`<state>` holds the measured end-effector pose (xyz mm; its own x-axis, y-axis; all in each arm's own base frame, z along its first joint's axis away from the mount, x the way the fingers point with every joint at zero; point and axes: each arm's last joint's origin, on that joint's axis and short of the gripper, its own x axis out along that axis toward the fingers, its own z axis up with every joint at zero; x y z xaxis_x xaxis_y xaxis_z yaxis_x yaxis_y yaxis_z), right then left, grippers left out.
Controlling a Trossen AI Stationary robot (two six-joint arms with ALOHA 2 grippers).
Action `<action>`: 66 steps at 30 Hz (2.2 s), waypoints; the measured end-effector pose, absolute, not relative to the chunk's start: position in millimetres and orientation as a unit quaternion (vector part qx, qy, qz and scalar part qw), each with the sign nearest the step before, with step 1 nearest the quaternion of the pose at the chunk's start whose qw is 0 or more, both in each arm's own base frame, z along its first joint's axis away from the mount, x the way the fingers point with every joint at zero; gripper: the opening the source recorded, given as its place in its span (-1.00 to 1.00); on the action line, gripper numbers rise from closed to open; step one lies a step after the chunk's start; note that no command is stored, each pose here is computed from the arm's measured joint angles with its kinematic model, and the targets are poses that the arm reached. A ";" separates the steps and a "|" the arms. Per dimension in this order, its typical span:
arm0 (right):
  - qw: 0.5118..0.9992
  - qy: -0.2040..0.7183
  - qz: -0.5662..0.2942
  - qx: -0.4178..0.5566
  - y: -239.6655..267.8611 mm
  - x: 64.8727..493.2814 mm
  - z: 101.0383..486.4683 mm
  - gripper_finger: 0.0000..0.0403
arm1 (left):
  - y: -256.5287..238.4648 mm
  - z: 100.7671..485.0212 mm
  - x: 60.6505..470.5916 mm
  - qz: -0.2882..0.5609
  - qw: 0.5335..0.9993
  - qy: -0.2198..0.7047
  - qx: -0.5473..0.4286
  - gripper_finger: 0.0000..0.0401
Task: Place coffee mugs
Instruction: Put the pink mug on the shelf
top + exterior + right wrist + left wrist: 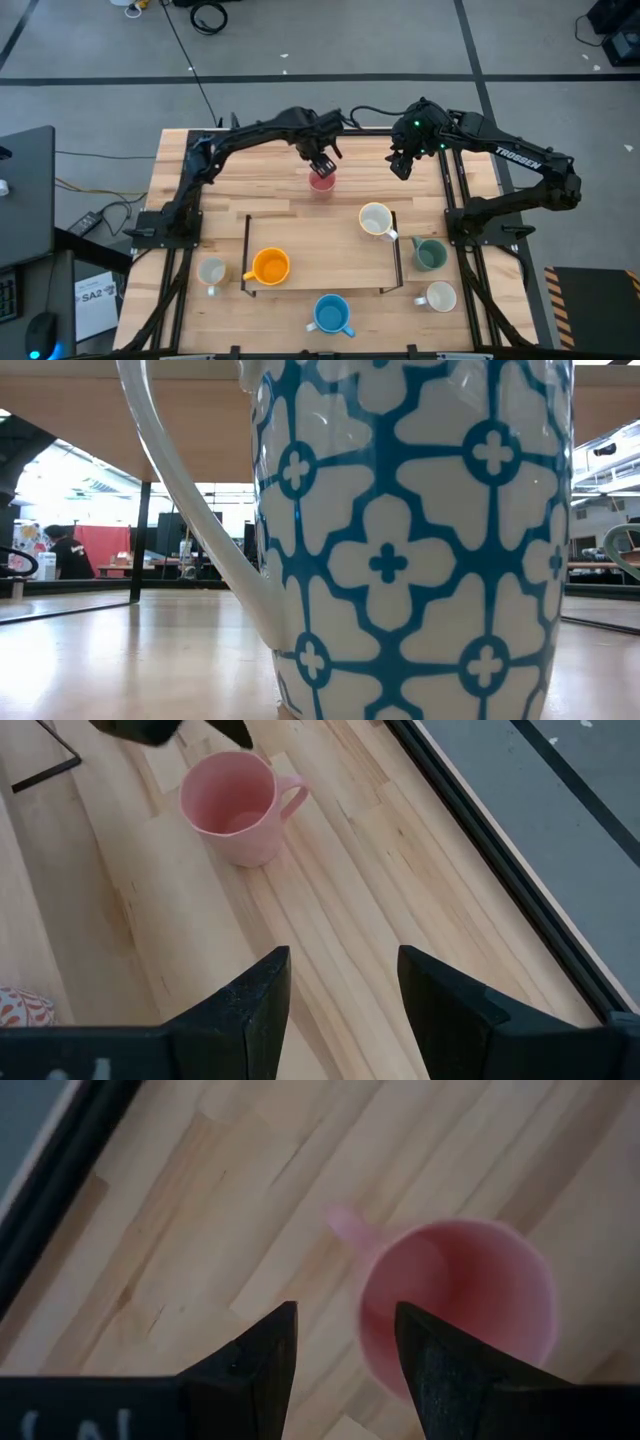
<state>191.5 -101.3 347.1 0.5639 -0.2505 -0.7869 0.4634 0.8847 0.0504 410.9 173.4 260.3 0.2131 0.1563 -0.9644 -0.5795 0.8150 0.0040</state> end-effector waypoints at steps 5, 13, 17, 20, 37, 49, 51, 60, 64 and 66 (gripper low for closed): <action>0.875 0.420 -0.204 0.127 -101.3 191.6 347.0 -0.05 | 171.8 248.0 416.6 0.234 0.751 0.588 -0.188 -0.12; 0.875 0.420 -0.204 0.127 -101.3 191.6 347.0 -0.05 | 167.5 243.9 419.9 0.228 0.750 0.593 -0.184 -0.12; 0.875 0.420 -0.204 0.127 -101.3 191.6 347.0 -0.05 | 167.9 243.7 419.8 0.229 0.750 0.593 -0.183 -0.12; 0.875 0.420 -0.204 0.127 -101.3 191.6 347.0 -0.05 | 167.7 235.0 419.2 0.229 0.745 0.599 -0.184 -0.12; 0.874 0.423 -0.204 0.127 -101.2 191.3 346.6 -0.05 | 161.0 211.8 416.4 0.226 0.727 0.622 -0.184 -0.12; 0.874 0.423 -0.204 0.127 -101.2 191.3 346.6 -0.05 | 161.0 212.0 416.8 0.228 0.728 0.620 -0.184 -0.46; 0.874 0.423 -0.204 0.127 -101.1 191.3 346.6 -0.05 | 160.9 212.0 416.9 0.228 0.728 0.620 -0.184 -0.57; 0.870 0.430 -0.203 0.129 -100.5 190.2 345.7 -0.05 | 162.1 214.8 416.8 0.220 0.732 0.619 -0.179 -0.88; 0.868 0.435 -0.202 0.130 -100.1 189.2 345.1 -0.05 | 162.4 222.1 416.5 0.217 0.733 0.622 -0.170 -0.88; 0.867 0.437 -0.202 0.130 -99.4 187.9 345.3 -0.05 | 162.6 228.9 417.1 0.212 0.736 0.621 -0.163 -0.88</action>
